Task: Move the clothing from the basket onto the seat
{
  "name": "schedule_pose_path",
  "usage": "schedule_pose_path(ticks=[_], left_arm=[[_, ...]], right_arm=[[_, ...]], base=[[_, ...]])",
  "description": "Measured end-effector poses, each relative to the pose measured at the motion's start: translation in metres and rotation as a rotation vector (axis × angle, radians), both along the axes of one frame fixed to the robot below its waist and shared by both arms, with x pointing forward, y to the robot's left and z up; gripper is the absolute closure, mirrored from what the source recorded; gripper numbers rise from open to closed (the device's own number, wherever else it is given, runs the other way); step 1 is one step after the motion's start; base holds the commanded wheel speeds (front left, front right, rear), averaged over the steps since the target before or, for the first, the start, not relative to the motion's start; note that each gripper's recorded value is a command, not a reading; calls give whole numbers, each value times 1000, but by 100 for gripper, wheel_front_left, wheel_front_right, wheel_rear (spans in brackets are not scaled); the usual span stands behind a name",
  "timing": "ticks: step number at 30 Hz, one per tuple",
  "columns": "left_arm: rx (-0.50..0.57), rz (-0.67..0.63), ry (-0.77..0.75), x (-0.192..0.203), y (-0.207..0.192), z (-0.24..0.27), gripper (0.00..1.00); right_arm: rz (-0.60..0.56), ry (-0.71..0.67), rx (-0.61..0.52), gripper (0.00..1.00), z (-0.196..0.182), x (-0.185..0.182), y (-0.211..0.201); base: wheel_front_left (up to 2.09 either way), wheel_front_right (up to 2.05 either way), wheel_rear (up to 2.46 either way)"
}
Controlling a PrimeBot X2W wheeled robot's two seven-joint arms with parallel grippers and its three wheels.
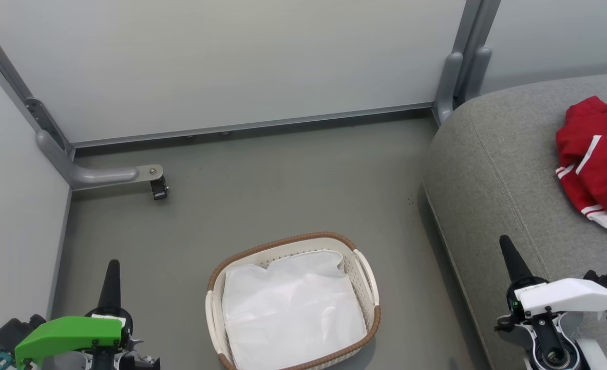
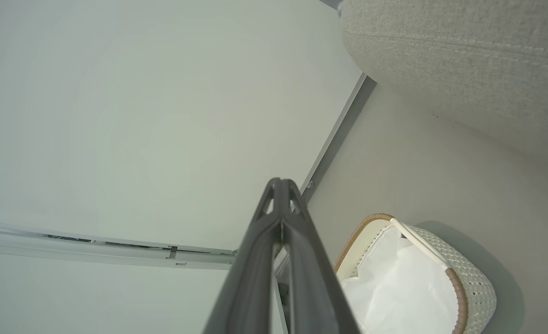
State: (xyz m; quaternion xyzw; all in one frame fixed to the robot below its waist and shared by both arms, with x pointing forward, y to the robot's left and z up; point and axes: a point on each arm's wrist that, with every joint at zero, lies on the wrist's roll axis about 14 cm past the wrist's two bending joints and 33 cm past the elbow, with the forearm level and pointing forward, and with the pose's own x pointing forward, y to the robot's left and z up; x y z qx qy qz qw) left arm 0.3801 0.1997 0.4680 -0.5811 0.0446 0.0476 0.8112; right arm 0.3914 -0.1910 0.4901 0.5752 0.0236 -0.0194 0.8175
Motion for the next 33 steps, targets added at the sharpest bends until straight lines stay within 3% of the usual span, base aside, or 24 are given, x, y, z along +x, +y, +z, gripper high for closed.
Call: schedule_pose_path(ticks=[33], left_arm=[[-246, 1, -83, 5, 0, 25, 100]], right_arm=[[-6, -40, 263, 100, 12, -1, -6]], base=[[0, 0, 0]])
